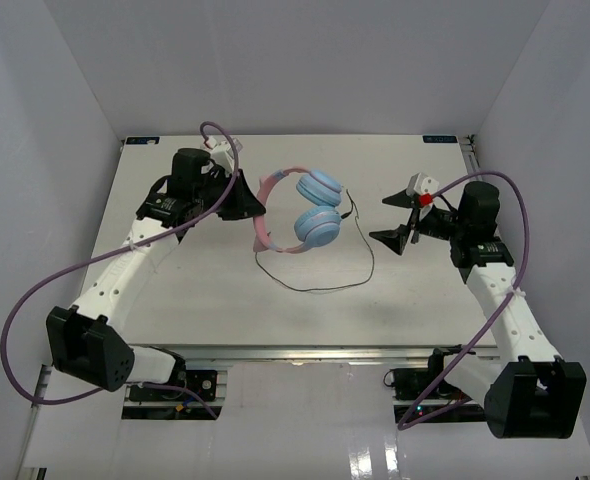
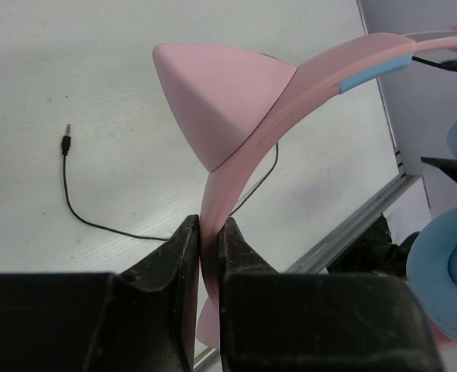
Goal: Wrap the headphones
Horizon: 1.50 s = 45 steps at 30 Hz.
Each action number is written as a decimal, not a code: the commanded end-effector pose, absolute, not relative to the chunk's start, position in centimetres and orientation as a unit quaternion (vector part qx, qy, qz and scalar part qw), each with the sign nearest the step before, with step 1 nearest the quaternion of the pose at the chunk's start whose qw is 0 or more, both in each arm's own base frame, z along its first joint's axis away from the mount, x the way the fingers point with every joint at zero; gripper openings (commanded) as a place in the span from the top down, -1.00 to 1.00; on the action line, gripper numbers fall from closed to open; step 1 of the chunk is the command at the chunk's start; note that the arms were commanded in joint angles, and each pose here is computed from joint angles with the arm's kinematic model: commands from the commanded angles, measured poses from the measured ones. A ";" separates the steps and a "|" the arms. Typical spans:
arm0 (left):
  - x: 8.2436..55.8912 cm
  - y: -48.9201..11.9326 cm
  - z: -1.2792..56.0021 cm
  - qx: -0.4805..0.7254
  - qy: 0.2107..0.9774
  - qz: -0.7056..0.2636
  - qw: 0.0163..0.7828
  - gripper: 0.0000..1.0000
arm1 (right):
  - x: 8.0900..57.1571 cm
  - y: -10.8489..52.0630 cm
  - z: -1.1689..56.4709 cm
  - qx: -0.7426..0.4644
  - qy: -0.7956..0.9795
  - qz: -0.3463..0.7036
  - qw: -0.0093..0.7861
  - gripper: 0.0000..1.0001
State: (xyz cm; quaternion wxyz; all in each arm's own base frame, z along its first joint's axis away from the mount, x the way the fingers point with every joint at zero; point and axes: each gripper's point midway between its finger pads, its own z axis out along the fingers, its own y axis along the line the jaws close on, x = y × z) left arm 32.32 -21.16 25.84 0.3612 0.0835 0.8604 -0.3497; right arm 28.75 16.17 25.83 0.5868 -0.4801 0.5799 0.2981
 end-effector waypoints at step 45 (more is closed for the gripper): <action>23.9 -24.3 44.8 0.051 0.654 -0.628 0.420 1.00 | 21.6 25.2 25.7 -0.503 0.489 0.483 0.525 0.85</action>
